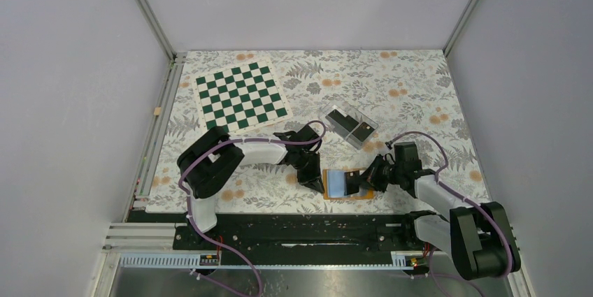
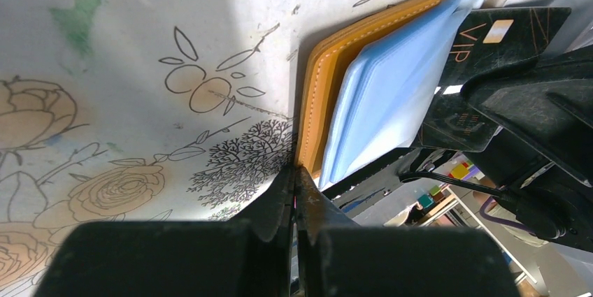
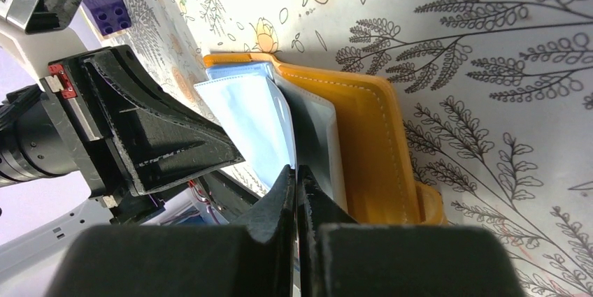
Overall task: Put the credit cards into the card holder
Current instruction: Insert the credit card into the card holder.
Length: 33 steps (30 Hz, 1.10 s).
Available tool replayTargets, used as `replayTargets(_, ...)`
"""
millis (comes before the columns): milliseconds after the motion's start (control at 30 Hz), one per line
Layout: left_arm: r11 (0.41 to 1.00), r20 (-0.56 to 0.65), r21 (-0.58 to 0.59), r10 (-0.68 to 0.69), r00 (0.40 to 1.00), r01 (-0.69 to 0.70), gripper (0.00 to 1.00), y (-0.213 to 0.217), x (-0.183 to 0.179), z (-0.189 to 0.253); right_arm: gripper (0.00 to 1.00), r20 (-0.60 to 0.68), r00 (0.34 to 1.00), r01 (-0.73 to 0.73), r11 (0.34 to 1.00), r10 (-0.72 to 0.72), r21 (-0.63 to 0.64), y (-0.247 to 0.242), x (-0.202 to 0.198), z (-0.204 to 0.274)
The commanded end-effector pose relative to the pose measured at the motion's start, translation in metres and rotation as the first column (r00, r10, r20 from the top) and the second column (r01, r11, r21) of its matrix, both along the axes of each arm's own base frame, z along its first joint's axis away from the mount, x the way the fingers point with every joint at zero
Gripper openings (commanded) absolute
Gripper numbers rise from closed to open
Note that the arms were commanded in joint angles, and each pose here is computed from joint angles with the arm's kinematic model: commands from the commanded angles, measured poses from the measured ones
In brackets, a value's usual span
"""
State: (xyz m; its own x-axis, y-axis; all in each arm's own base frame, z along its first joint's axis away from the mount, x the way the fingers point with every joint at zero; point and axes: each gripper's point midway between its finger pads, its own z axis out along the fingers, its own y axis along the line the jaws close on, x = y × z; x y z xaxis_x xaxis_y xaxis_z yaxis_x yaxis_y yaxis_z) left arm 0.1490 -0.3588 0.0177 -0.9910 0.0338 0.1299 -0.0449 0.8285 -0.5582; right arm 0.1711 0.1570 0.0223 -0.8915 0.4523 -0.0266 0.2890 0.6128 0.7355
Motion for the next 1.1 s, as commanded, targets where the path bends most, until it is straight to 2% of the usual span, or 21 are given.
replayTargets(0,0.999,0.032,0.044,-0.013,0.999,0.011,0.0,0.002,0.005,-0.009,0.0,-0.091,0.995,-0.037,0.999,0.033,-0.039,-0.004,-0.022,-0.01)
replayTargets(467,0.998,0.028,0.052,-0.035,0.999,0.033,0.0,0.002,0.004,-0.009,0.0,-0.027,0.994,-0.104,0.995,0.104,-0.006,0.013,-0.004,-0.011)
replayTargets(633,0.998,0.027,0.049,-0.035,0.999,0.033,0.0,0.001,0.004,-0.009,0.01,-0.047,0.99,-0.137,0.99,0.136,-0.019,0.021,-0.009,-0.014)
replayTargets(767,0.998,0.028,0.05,-0.035,0.999,0.034,0.0,0.0,0.005,-0.009,0.14,-0.059,0.987,-0.15,0.986,0.146,-0.067,0.018,-0.013,-0.012)
replayTargets(933,0.998,0.027,0.051,-0.037,0.999,0.035,0.0,0.001,0.004,-0.009,0.37,-0.039,0.989,-0.15,0.978,0.146,-0.147,0.007,-0.012,-0.004)
replayTargets(1067,0.998,0.027,0.051,-0.038,0.999,0.037,0.0,0.001,0.004,-0.01,0.47,-0.038,0.987,-0.163,0.97,0.159,-0.182,0.003,-0.012,-0.002)
